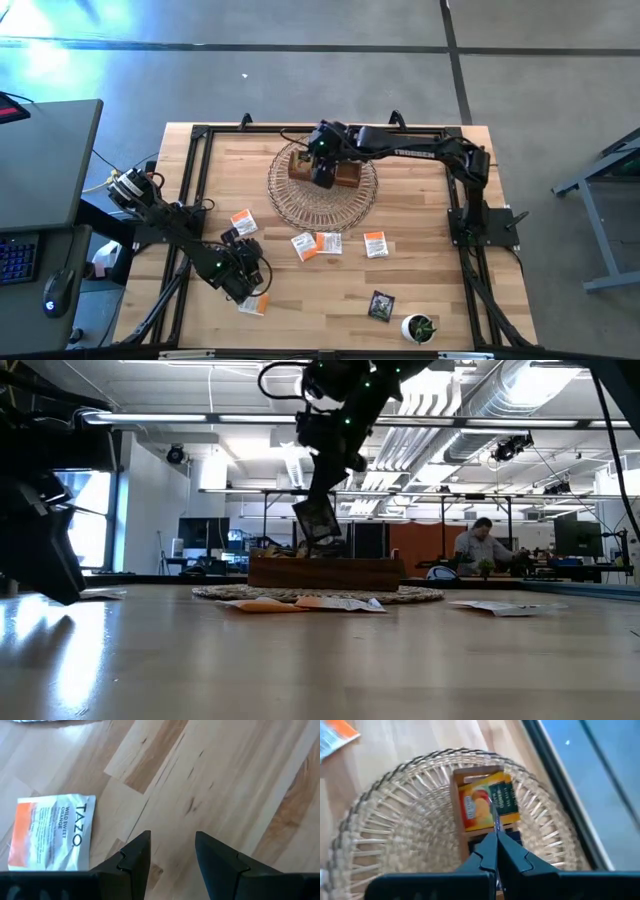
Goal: Pick & Place Tea
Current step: Put the black tea bag into the middle section of the wooden organizer
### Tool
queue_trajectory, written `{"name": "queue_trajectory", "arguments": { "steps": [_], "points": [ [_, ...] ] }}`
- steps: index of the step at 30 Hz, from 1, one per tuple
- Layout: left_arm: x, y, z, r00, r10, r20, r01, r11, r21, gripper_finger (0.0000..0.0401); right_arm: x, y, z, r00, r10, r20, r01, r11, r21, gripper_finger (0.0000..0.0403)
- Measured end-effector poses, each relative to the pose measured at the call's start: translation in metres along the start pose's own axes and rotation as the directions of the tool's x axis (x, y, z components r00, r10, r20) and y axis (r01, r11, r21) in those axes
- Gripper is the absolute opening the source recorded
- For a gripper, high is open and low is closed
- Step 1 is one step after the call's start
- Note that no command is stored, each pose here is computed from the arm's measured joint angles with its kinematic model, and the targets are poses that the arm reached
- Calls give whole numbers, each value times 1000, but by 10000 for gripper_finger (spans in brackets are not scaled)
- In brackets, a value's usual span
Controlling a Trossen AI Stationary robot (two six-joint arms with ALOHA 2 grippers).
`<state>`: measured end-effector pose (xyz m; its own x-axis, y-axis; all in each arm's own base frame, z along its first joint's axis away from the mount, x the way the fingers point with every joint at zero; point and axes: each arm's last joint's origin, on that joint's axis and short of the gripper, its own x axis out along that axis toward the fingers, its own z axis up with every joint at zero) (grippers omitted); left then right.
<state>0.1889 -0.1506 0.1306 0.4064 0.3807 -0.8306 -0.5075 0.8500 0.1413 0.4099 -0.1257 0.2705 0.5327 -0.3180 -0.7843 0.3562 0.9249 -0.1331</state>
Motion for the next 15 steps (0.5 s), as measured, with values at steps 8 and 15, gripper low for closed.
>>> {"name": "queue_trajectory", "arguments": {
  "steps": [8, 15],
  "points": [
    [0, -1, -1, 998, -21, -52, 19, 999, -26, 152, 35, 5, -35, 998, -32, -63, 33, 999, 26, 0],
    [0, 0, -1, 999, -9, -50, 7, 999, -36, 152, 45, 7, -43, 1000, 10, -16, -10, 999, 36, 0]
  ]
}}
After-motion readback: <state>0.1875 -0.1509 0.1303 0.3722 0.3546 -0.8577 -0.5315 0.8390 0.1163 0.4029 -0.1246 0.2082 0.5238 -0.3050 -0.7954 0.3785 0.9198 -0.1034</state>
